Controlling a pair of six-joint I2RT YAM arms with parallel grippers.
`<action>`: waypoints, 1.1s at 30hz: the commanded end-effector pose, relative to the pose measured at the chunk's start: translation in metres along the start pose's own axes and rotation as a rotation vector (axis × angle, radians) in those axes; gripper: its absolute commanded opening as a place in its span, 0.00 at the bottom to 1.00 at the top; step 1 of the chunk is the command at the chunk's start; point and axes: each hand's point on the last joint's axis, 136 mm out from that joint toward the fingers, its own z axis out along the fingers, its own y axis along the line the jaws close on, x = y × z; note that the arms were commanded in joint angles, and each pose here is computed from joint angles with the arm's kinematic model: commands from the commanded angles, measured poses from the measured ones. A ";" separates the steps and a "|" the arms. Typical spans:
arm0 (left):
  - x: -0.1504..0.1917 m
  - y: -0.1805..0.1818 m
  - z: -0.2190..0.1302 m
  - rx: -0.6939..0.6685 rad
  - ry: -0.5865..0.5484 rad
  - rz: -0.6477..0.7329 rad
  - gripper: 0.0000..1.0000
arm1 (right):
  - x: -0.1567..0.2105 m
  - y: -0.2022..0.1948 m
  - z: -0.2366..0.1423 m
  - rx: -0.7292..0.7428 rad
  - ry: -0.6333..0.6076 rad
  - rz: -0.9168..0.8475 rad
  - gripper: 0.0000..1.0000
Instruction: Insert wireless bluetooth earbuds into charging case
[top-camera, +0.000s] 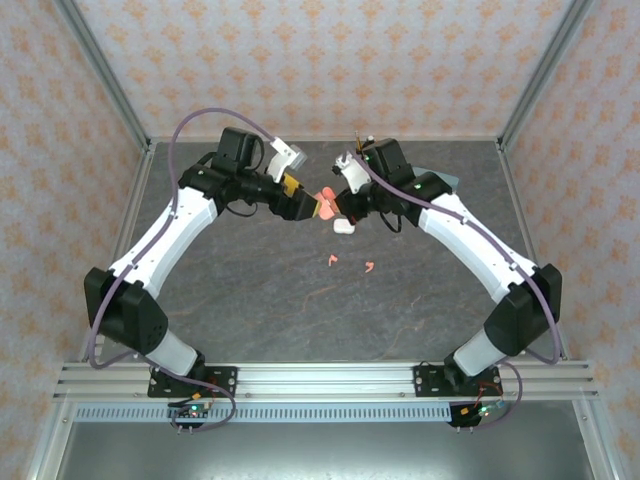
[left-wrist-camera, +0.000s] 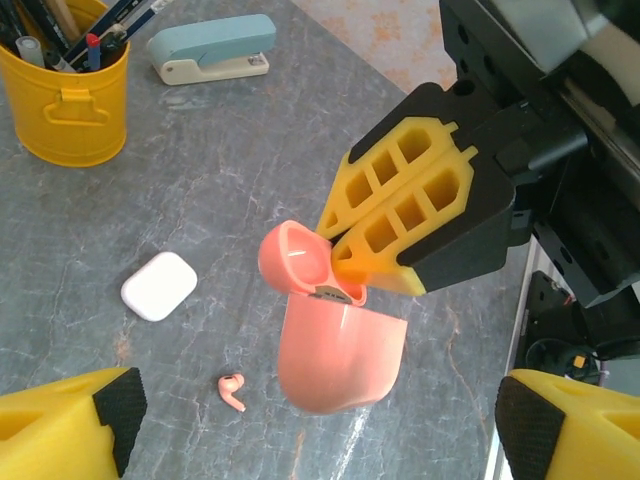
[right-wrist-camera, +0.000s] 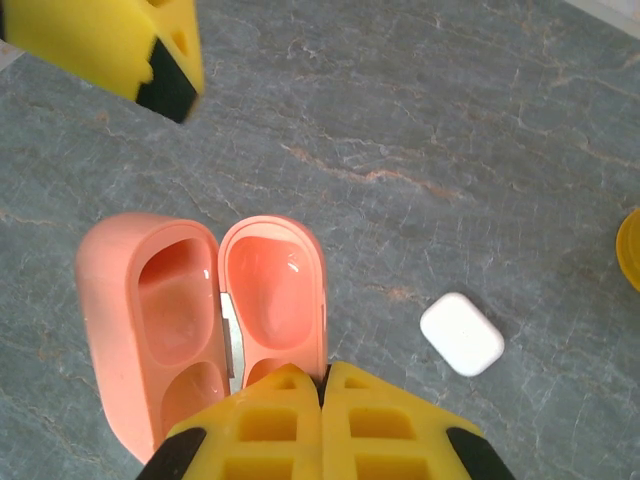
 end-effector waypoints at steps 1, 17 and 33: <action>-0.007 -0.008 -0.008 0.074 0.005 0.031 0.90 | -0.003 0.001 0.000 -0.021 0.019 -0.028 0.00; -0.008 -0.017 -0.015 0.214 0.044 0.024 0.80 | -0.023 0.010 -0.011 -0.068 -0.023 -0.067 0.00; -0.006 -0.033 -0.014 0.304 0.089 0.018 0.71 | -0.028 0.021 -0.015 -0.130 -0.025 -0.083 0.00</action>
